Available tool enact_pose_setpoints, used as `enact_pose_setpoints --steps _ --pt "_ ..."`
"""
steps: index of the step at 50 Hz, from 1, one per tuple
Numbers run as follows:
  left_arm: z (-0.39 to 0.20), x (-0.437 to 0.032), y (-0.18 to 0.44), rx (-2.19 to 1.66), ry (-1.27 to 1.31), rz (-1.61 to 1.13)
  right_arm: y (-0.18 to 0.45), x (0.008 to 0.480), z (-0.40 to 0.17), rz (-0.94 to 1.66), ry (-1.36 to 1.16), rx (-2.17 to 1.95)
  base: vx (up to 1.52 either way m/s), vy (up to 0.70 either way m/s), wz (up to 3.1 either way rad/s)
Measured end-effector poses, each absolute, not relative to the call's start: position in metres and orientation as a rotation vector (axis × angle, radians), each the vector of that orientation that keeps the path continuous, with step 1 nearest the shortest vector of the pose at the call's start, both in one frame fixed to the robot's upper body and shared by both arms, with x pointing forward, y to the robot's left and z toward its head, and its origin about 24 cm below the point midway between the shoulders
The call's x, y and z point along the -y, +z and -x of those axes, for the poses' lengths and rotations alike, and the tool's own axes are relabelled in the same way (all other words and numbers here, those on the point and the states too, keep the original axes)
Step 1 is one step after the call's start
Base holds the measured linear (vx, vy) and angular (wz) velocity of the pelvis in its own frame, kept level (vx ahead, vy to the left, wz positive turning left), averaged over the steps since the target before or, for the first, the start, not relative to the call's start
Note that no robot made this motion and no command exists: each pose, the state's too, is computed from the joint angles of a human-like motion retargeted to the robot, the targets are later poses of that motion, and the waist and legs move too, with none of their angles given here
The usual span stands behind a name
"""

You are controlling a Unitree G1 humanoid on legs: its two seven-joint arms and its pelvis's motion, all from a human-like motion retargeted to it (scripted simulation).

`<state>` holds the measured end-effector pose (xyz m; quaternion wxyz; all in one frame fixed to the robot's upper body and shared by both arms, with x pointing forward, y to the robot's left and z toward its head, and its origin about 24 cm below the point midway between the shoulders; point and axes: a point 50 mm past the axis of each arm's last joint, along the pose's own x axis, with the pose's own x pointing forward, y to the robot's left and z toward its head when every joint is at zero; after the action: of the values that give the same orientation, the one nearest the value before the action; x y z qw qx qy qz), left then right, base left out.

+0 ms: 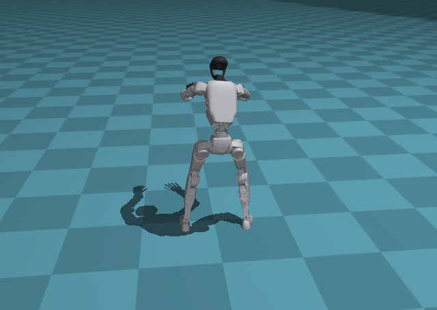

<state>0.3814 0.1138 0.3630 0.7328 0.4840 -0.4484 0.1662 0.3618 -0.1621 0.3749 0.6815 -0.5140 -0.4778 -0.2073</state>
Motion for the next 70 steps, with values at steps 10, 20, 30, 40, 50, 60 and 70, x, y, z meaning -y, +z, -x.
enact_pose_setpoints --steps 10,20,30,40,50,60,70 --pt "-0.246 -0.221 0.188 0.911 0.402 -1.023 0.229 0.302 -0.186 1.136 -0.741 0.936 0.09 0.0 0.02" --pt "-0.159 -0.271 0.267 1.237 0.897 -1.237 0.285 0.329 -0.092 1.435 -1.152 1.109 0.05 0.0 -0.08" --pt "-0.227 -0.16 0.447 1.599 0.664 -1.073 0.5 0.198 -0.152 1.666 -0.97 1.611 -0.04 0.0 -0.05" --pt "-0.31 -0.057 0.504 1.324 0.479 -0.91 0.475 0.263 -0.247 1.773 -0.836 0.994 -0.08 0.0 -0.05" --pt "-0.378 -0.141 0.344 0.973 0.46 -0.909 0.403 0.231 -0.28 1.637 -0.403 1.001 -0.03 0.0 0.0" --pt "-0.209 -0.25 0.137 0.681 0.51 -1.032 0.175 0.301 -0.158 0.981 -0.652 0.718 0.09 -0.02 -0.05" --pt "-0.145 -0.273 0.222 1.022 0.849 -1.168 0.265 0.301 -0.089 1.226 -1.104 1.213 0.05 -0.01 0.06"
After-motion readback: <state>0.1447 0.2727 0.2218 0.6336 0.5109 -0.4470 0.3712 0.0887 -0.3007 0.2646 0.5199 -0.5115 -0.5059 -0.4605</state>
